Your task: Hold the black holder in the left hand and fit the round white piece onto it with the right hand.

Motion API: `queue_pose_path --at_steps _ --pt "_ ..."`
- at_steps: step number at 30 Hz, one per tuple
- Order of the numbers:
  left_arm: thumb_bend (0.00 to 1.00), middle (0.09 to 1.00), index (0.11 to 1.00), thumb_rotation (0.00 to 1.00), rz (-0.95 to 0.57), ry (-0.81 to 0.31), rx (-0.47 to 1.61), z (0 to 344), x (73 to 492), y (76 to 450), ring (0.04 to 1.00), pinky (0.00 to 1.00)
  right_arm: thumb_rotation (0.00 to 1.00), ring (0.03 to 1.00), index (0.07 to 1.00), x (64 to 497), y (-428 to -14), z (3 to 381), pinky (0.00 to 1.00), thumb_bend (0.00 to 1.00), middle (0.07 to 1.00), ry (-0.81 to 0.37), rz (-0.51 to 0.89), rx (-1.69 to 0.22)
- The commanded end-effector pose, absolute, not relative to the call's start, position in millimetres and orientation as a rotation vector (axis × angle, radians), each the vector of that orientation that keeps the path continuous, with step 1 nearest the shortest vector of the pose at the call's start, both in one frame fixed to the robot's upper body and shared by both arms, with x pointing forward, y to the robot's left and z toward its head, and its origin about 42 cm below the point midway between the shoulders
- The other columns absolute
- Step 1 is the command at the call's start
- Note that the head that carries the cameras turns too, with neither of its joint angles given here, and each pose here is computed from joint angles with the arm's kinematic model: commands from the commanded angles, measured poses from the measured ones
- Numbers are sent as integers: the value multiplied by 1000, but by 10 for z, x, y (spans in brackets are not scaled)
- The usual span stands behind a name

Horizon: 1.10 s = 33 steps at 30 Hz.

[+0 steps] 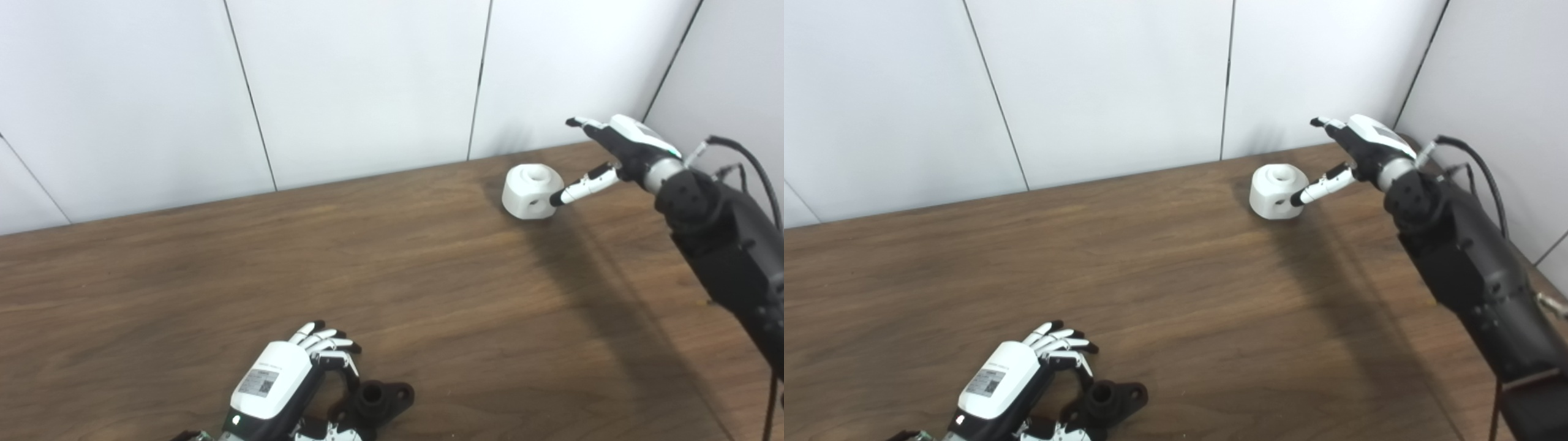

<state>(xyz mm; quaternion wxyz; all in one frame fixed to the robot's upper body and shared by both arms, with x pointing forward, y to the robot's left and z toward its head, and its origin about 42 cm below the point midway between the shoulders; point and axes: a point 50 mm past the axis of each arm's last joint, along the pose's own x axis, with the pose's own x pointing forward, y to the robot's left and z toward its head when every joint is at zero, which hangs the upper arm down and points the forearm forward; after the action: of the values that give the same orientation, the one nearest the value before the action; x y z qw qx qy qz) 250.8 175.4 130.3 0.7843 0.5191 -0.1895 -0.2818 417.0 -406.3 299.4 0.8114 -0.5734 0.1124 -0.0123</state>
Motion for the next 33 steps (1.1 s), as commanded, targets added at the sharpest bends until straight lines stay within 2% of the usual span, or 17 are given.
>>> queue_pose_path --at_steps 1,17,25,33 --pt "522 765 485 52 -631 -298 1209 1171 2518 1908 843 935 291 1000 937 4265 -4118 3340 1000 983 1000 195 -92 -1283" --pt "523 757 485 51 -635 -299 1210 1200 2476 1858 835 908 287 1000 891 4629 -3942 3334 1000 986 1000 254 -62 -1387" --pt "523 760 484 52 -639 -291 1219 1176 2473 1845 836 910 311 1000 881 4696 -3863 3254 1000 1000 1000 280 -16 -1407" --pt "523 764 484 52 -643 -282 1214 1165 2474 1836 841 922 294 1000 868 4715 -3826 3150 1000 997 1000 276 -6 -1402"
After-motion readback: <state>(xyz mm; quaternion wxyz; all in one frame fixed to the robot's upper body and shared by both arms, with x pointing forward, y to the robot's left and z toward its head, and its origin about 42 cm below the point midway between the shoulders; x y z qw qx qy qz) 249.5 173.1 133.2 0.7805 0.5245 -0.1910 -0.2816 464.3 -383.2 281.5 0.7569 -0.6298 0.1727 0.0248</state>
